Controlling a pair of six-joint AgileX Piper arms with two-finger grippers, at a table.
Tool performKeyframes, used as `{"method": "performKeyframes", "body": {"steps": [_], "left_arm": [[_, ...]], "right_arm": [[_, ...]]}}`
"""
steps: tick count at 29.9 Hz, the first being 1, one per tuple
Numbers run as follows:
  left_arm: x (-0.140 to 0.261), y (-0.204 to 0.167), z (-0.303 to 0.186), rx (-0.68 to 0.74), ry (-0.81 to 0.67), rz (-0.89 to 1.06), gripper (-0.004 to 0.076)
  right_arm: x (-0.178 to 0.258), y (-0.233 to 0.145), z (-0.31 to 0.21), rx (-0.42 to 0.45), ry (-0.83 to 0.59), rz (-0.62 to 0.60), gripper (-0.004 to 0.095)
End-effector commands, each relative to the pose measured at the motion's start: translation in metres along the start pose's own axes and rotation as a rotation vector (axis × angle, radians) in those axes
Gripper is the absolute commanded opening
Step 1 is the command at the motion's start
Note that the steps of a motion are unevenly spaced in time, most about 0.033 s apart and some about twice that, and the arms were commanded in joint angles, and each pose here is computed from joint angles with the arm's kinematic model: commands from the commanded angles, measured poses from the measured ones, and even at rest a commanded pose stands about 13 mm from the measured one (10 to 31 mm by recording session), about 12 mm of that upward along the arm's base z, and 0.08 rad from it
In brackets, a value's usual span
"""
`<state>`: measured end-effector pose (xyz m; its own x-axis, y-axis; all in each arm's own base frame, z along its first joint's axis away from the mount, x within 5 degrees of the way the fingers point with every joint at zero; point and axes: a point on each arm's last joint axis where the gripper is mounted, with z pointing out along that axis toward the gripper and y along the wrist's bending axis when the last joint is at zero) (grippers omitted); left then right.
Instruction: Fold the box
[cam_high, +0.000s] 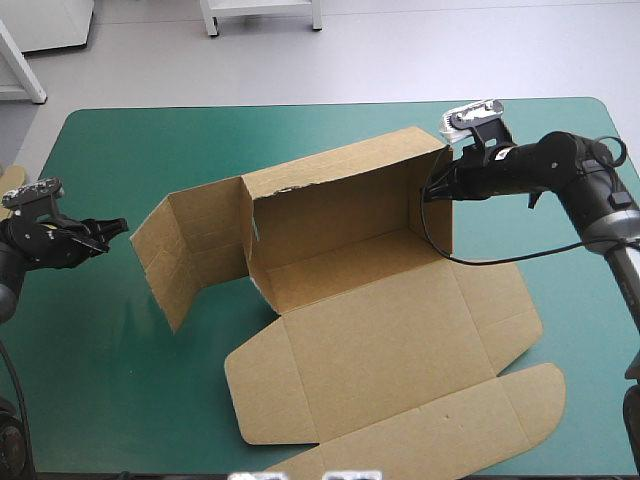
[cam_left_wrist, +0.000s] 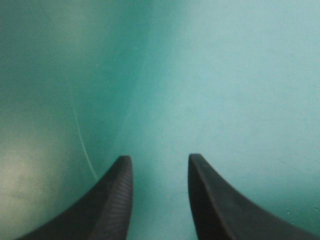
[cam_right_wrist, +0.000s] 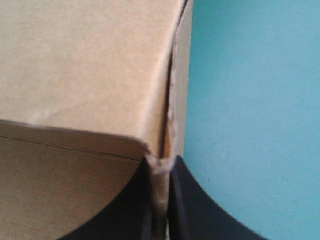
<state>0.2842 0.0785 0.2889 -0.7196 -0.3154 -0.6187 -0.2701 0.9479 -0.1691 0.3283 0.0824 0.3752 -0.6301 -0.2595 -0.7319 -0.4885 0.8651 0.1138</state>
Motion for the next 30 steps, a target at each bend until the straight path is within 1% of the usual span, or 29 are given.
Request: {"method": "performKeyframes", "body": {"steps": [1,6,9,12,15,20,26,30], "left_arm": [[-0.013,-0.003,-0.015,0.012,-0.101,-0.01,0.0263],[-0.013,-0.003,-0.015,0.013,-0.105,-0.012,0.0262],[-0.013,-0.003,-0.015,0.012,-0.108,-0.012,0.0262],[-0.013,-0.003,-0.015,0.013,-0.105,-0.012,0.0262],[-0.012,-0.003,-0.015,0.015,-0.087,-0.003,0.0262],[-0.009,-0.004,-0.015,0.02,-0.056,0.007,0.0262],[-0.008,-0.004,-0.015,0.021,-0.05,0.007,0.0262],[-0.006,-0.004,-0.015,0.024,-0.03,0.018,0.0262]], "right_arm": [[-0.019,0.008,-0.039,0.039,-0.033,0.008,-0.0019],[-0.024,0.003,-0.056,0.129,0.028,0.003,-0.0019],[-0.025,-0.002,-0.053,0.171,0.052,0.018,-0.0019],[-0.021,-0.007,-0.038,0.165,0.128,0.048,-0.0019],[-0.015,-0.012,-0.016,0.129,0.204,0.079,-0.0019],[-0.012,-0.023,0.018,0.114,0.281,0.11,-0.0019],[-0.015,-0.035,0.053,0.095,0.348,0.13,-0.0019],[-0.021,-0.042,0.07,0.092,0.354,0.13,-0.0019]]}}
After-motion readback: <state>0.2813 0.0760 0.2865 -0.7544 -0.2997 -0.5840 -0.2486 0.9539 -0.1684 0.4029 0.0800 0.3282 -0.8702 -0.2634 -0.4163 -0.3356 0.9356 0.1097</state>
